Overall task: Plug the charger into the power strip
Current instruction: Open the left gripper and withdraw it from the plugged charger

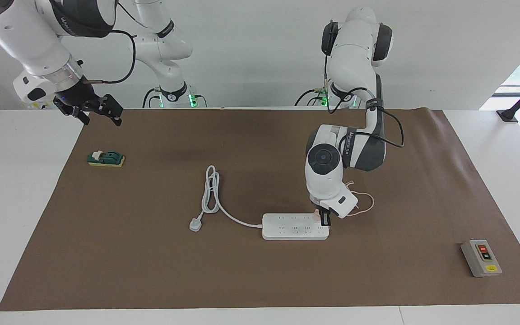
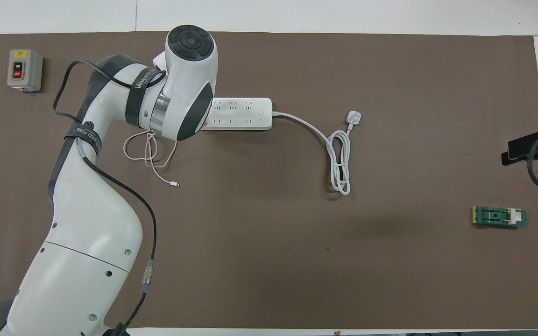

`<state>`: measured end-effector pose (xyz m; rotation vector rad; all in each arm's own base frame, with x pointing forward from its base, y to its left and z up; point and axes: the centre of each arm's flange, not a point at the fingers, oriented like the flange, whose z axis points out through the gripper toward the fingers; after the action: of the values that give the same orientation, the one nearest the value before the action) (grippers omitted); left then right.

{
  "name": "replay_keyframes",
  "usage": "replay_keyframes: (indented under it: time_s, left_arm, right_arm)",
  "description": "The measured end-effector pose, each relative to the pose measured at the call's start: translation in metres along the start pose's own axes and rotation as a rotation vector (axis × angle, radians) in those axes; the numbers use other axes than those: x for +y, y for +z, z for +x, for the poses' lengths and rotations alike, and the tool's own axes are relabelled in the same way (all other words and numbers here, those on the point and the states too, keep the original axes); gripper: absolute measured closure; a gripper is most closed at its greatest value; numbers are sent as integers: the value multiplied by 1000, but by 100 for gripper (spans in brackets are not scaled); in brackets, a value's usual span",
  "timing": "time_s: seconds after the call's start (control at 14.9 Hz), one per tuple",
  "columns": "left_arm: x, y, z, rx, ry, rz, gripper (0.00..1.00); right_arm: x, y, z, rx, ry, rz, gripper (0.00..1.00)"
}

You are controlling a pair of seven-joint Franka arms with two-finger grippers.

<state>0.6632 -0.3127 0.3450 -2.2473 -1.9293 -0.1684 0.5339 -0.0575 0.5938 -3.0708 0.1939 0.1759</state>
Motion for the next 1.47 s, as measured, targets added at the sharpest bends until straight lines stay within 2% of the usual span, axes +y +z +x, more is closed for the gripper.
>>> replay_keyframes:
  time_s: [0.8,0.87,1.0,1.27,1.47]
  left_arm:
    - [-5,3,-4,13,21,-27,69]
    - [-7,8,-5,14,29,-17,64]
    - [-11,26,-11,16,39,1,41]
    - [-12,7,-2,11,65,-13,1]
    - [-15,-36,27,-3,75,-39,0]
  right_arm:
    - [0,0,0,0,0,0,0]
    - [0,0,0,0,0,0,0]
    - [0,0,0,0,0,0,0]
    - [0,0,0,0,0,0,0]
    - [0,0,0,0,0,0,0]
